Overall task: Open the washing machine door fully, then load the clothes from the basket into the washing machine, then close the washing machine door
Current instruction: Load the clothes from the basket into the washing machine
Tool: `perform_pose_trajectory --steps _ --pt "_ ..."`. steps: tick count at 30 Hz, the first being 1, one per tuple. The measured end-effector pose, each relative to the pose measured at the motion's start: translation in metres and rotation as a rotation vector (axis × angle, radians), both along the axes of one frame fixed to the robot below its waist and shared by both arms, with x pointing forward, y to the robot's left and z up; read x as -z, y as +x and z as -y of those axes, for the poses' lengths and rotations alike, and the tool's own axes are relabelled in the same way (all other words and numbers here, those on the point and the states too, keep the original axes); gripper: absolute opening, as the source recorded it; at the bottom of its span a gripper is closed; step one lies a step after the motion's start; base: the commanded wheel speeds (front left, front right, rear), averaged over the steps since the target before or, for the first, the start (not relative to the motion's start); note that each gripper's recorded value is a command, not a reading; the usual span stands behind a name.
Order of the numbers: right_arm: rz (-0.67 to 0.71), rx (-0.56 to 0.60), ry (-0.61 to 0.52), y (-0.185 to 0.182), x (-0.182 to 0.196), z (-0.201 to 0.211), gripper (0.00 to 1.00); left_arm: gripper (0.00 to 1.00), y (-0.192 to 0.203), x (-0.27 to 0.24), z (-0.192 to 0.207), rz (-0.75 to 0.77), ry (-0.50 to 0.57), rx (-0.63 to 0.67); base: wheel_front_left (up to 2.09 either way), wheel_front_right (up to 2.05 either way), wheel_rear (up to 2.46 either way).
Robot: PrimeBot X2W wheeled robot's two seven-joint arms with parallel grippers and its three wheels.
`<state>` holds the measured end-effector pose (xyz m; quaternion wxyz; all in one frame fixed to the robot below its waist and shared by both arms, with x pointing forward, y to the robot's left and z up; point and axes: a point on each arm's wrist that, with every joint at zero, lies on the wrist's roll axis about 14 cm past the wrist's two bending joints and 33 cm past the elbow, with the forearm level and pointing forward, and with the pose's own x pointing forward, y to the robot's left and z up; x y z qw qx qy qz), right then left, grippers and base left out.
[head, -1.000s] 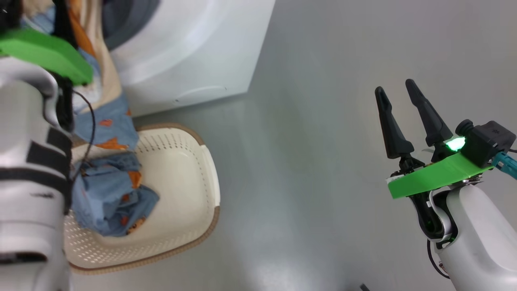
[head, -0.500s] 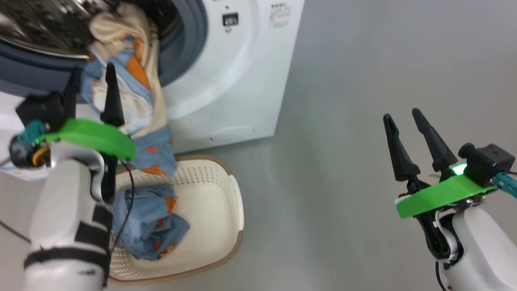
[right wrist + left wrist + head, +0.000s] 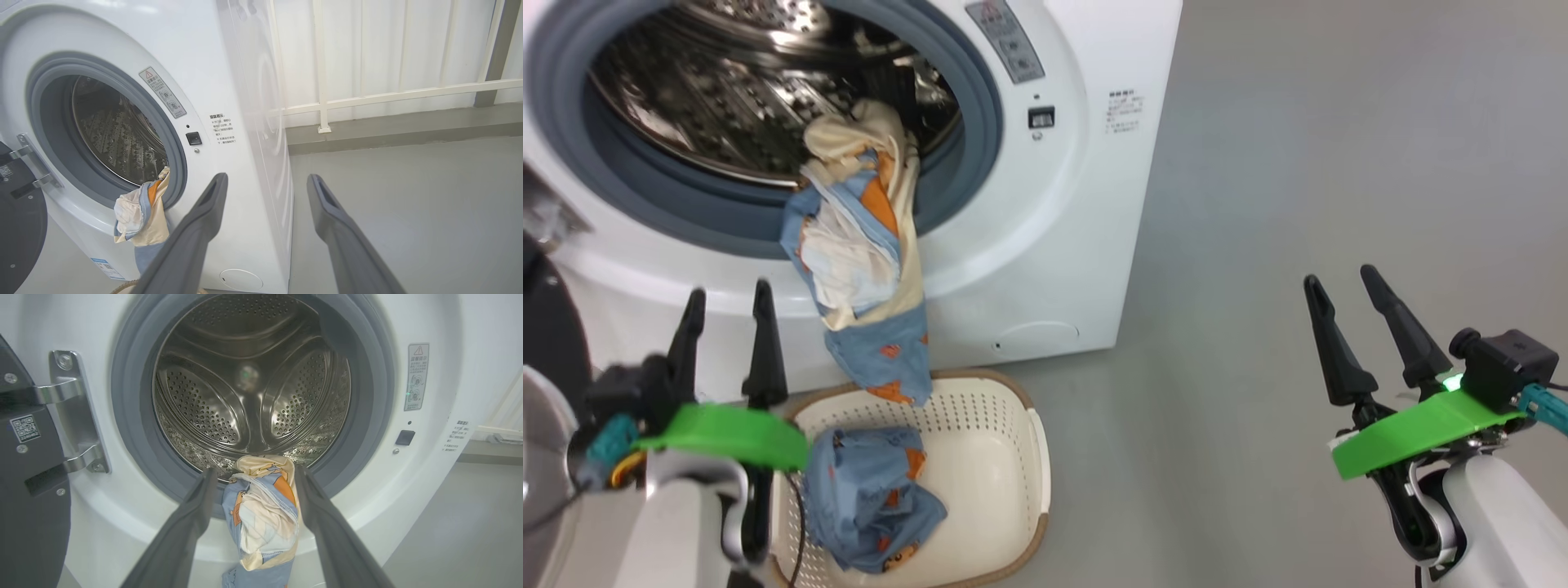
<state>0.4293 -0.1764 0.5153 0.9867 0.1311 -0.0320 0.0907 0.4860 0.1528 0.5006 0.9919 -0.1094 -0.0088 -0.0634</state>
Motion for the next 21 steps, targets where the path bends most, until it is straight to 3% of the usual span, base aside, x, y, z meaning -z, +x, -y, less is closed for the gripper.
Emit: perform_pose_trajectory --steps 10,21 --pt "0.036 -0.006 -0.003 -0.011 -0.014 -0.001 1.00 1.00 -0.044 0.004 -0.019 0.004 0.009 -0.061 0.00 0.00 0.00" --pt "0.037 0.002 -0.009 -0.012 -0.014 0.003 1.00 1.00 -0.061 0.006 -0.018 0.008 0.003 -0.065 0.00 0.00 0.00"
